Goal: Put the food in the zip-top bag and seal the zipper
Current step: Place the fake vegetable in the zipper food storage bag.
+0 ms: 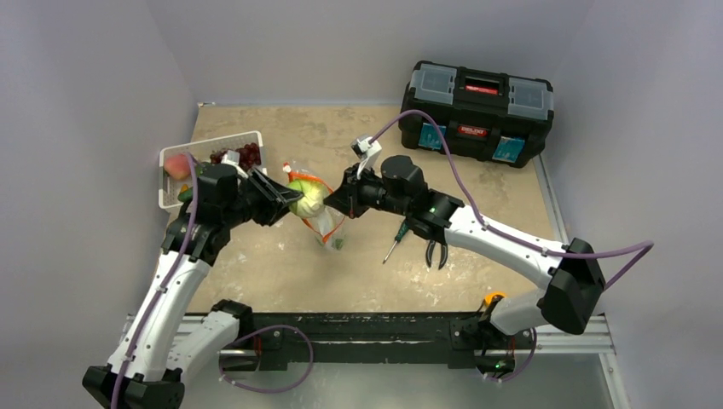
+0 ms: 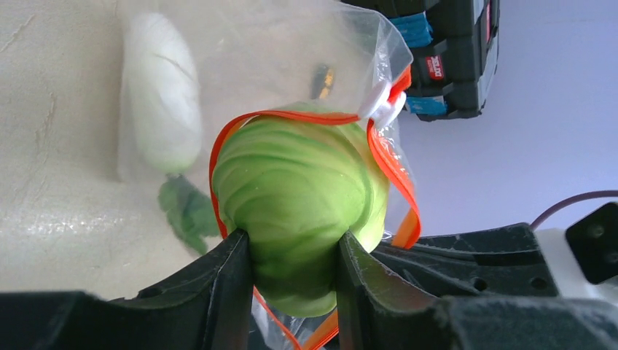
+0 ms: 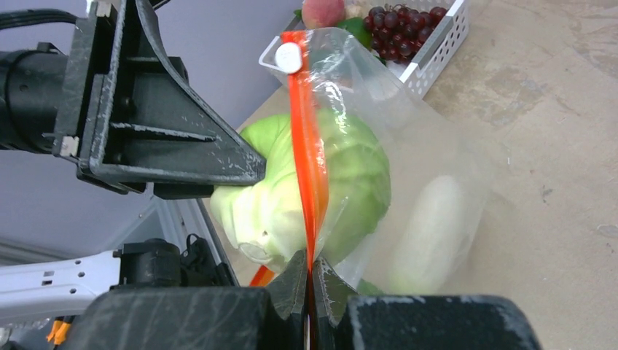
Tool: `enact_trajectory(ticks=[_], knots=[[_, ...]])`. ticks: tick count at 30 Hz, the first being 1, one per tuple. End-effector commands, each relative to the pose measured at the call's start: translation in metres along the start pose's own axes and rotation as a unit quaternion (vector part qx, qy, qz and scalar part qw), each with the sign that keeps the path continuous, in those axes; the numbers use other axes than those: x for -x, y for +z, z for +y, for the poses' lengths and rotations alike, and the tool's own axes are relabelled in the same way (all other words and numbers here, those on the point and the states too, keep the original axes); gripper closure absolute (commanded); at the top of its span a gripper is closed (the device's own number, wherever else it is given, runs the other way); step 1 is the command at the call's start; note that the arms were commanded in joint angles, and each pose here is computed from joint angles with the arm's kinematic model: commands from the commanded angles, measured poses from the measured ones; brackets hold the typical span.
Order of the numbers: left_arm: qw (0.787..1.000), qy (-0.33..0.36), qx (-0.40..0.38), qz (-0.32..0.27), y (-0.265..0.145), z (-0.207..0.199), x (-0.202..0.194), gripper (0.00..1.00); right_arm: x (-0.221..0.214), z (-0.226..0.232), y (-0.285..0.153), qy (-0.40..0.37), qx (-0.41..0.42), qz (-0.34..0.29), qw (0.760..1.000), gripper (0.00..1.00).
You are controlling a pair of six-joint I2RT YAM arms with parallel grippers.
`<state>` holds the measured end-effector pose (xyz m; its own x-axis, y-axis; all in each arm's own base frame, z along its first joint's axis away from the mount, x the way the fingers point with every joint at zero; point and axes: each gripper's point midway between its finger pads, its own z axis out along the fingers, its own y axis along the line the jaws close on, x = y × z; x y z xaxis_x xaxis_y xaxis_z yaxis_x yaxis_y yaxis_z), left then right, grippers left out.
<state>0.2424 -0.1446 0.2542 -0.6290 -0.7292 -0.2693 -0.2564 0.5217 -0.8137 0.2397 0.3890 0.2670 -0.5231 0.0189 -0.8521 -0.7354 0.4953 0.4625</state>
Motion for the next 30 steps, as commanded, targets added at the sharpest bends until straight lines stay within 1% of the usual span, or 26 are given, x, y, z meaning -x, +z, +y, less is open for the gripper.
enact_trajectory(ticks=[1,4,6,8,10,11,13,14,16,18,19,23,26,30], knots=[[0.999,-0.031,-0.001,-0.010,-0.011,-0.026,0.013,1.00,0.024,0.020,0.001,-0.005,0.032,-0.028,0.999,1.00],[1.000,-0.023,-0.007,0.001,-0.003,-0.024,0.008,1.00,0.026,0.025,0.004,-0.001,0.042,-0.029,0.999,1.00],[0.999,0.014,-0.029,0.011,0.005,-0.029,0.004,1.00,0.027,0.027,0.006,0.002,0.046,-0.028,0.999,1.00],[0.999,0.041,-0.015,0.033,0.011,-0.023,-0.002,0.99,0.028,0.029,0.006,0.005,0.048,-0.029,0.998,1.00],[0.997,0.056,-0.006,0.054,0.017,-0.016,-0.009,0.95,0.029,0.027,0.005,0.007,0.044,-0.033,0.998,1.00],[0.996,0.060,-0.008,0.058,0.019,-0.013,-0.011,0.91,0.030,0.027,0.005,0.007,0.042,-0.035,0.998,1.00],[0.995,0.067,-0.035,0.060,0.020,-0.016,-0.015,0.81,0.031,0.027,0.004,0.008,0.040,-0.038,0.998,1.00],[0.994,0.069,-0.052,0.061,0.020,-0.016,-0.018,0.80,0.032,0.027,0.003,0.010,0.042,-0.040,0.998,1.00],[0.993,0.081,-0.076,0.049,0.019,-0.021,-0.016,0.84,0.035,0.031,0.000,0.016,0.050,-0.048,0.997,1.00],[0.992,0.103,-0.058,0.038,0.019,-0.013,-0.013,0.89,0.041,0.037,-0.003,0.021,0.060,-0.054,0.996,1.00],[0.991,0.116,-0.048,0.038,0.019,-0.008,-0.012,0.90,0.046,0.041,-0.005,0.020,0.065,-0.059,0.996,1.00],[0.984,0.165,-0.015,0.062,0.022,0.007,-0.016,0.93,0.061,0.049,-0.009,0.018,0.072,-0.079,0.994,1.00],[0.973,0.219,-0.016,0.072,0.014,0.004,-0.020,0.96,0.059,0.048,0.002,0.020,0.075,-0.068,0.995,1.00],[0.952,0.295,0.013,0.077,-0.001,0.005,-0.021,0.98,0.053,0.046,0.013,0.024,0.081,-0.059,0.995,1.00]])
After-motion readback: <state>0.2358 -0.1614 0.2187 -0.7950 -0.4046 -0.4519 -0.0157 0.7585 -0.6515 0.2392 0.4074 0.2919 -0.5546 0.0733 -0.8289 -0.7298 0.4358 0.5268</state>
